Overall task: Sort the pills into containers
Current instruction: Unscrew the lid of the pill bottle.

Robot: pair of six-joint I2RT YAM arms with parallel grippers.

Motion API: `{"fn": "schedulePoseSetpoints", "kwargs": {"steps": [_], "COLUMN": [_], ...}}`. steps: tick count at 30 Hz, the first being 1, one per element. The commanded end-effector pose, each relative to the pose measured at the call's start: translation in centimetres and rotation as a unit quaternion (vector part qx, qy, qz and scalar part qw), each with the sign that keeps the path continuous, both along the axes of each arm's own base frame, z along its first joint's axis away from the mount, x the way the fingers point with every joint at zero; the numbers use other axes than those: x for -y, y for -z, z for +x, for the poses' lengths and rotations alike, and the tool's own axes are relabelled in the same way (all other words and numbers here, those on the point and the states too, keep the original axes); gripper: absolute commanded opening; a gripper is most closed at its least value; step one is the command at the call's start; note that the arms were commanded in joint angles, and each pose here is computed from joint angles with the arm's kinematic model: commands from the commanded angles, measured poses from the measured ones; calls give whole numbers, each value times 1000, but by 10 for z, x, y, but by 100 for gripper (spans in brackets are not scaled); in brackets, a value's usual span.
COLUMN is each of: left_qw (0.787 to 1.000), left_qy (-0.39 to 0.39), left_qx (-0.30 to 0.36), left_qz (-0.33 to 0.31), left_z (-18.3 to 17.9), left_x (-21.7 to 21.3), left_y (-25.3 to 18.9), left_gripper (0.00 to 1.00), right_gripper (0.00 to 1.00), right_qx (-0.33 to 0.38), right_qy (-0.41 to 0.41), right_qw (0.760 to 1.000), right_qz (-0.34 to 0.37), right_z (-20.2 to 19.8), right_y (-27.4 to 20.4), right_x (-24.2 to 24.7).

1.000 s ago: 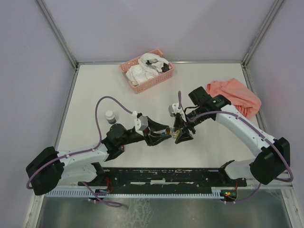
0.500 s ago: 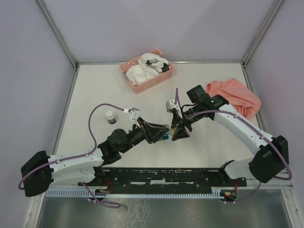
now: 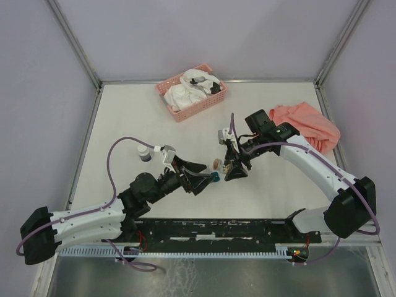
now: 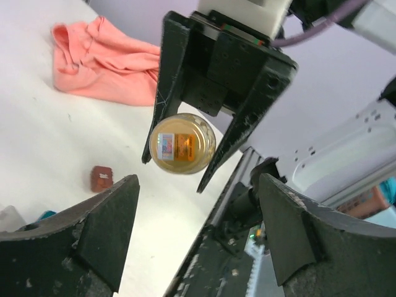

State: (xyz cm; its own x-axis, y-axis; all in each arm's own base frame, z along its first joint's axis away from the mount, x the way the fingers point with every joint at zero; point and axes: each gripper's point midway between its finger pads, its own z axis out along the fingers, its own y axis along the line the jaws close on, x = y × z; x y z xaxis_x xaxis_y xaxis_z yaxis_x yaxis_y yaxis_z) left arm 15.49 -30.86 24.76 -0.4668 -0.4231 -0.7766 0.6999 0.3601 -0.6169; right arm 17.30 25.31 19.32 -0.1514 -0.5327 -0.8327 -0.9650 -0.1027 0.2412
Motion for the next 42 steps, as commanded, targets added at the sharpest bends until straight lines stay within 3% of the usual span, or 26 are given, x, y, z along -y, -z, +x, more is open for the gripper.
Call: {"fn": "schedulePoseSetpoints", "kwargs": {"steps": [1, 5, 8, 12, 14, 18, 34, 42], "left_qw": [989, 955, 916, 880, 873, 877, 894, 902], "left_qy": [23, 14, 0, 39, 79, 138, 133, 118], "left_qx": [140, 293, 397, 468, 477, 455, 419, 405], "left_qz": [51, 48, 53, 64, 63, 70, 84, 88], "left_z": [-17, -29, -35, -44, -48, -38, -2, 7], "left_x": [-17, -35, -42, -28, -17, 0, 22, 24], "left_y": [2, -5, -15, -30, -37, -33, -29, -28], "left_gripper": [86, 100, 99, 99, 99, 99, 96, 83], "right_gripper": [2, 2, 2, 2, 2, 2, 2, 2], "right_qx": [22, 25, 30, 36, 37, 38, 39, 37], "right_qy": [-17, -33, -44, -51, -56, -60, -64, -64], "right_qw": [999, 998, 998, 997, 997, 996, 996, 996], "right_qz": [27, 36, 41, 44, 45, 45, 49, 48], "right_z": [-1, -7, -11, -13, -14, -15, -18, -18], "right_y": [-15, -18, -18, -17, -16, -16, -18, -18], "right_x": [-4, -2, -1, 0, 0, 1, 1, 1]}}
